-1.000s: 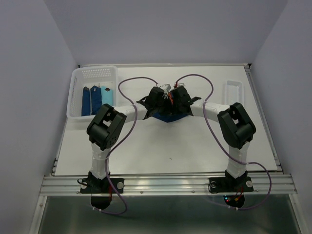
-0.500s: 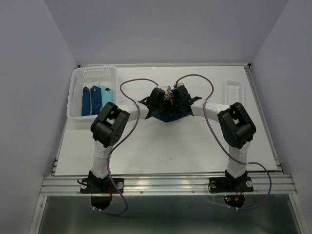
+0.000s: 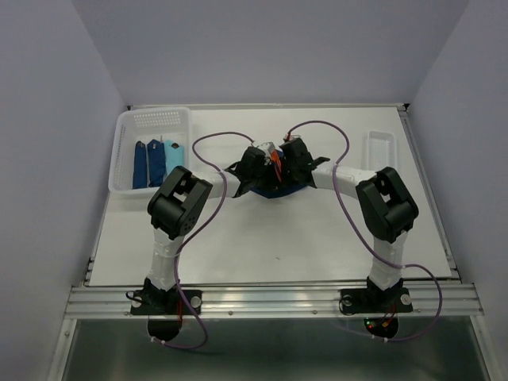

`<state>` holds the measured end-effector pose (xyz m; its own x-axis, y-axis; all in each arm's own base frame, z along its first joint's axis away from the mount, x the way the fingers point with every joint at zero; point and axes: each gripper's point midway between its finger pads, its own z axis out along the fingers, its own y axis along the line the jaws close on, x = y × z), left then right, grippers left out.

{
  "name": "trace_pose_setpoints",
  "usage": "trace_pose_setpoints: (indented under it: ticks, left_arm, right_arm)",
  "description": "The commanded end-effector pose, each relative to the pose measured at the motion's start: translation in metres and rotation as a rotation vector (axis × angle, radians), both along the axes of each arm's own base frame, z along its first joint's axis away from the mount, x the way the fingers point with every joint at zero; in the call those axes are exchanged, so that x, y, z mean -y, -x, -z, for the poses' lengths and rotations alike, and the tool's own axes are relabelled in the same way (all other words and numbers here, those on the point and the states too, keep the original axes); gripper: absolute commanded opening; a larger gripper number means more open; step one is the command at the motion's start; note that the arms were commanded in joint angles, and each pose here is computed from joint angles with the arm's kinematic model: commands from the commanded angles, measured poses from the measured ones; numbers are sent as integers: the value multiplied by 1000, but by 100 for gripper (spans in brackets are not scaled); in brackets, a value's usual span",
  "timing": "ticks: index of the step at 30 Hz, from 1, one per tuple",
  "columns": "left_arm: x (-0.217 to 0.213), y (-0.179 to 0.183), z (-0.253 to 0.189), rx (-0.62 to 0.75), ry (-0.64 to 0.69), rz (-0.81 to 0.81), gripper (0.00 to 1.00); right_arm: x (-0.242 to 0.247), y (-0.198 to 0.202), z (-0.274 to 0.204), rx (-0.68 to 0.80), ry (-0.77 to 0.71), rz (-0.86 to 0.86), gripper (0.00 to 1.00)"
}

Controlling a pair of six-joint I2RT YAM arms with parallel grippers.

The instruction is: Place the utensils on the paper napkin and roll it up

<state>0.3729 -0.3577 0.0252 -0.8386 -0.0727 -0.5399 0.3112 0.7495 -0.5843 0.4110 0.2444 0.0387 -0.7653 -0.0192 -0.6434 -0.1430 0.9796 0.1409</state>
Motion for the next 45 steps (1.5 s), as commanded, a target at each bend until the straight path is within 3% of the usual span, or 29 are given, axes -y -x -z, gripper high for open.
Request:
trace_pose_setpoints:
  ticks: [1,6,14,16,18,22,33,36,42,45]
  left_arm:
    - [-15,13,17,-39,-46,-16,0]
    - [-18,16,20,-46,-54,-18,0]
    - [-21,18,18,-44,-62,-17,0]
    - [-22,18,18,-43,-62,-18,0]
    - [-22,18,17,-42,-63,-17,0]
    - [-22,18,17,-42,-65,-15,0]
    - [-22,19,16,-39,-69,-5,0]
    - [-22,19,17,-39,-71,-4,0]
    - [-22,20,15,-38,-68,5,0]
    - [-22,20,15,-34,-70,11,0]
  right_arm:
    - [1,-16,-52,118,-59,22,12]
    - [34,-30,-72,151,-67,91,14]
    - [96,-41,-48,78,-52,198,14]
    - [107,-44,-41,54,-46,220,19]
    - [112,-46,-28,22,-43,228,28]
    - [112,-55,-14,-6,-46,224,35]
    - [108,-67,-1,-20,-34,211,38]
    - [108,-65,7,-36,-33,206,38]
    - [105,-60,5,-43,-49,189,11]
    - [103,-58,0,-36,-57,174,3]
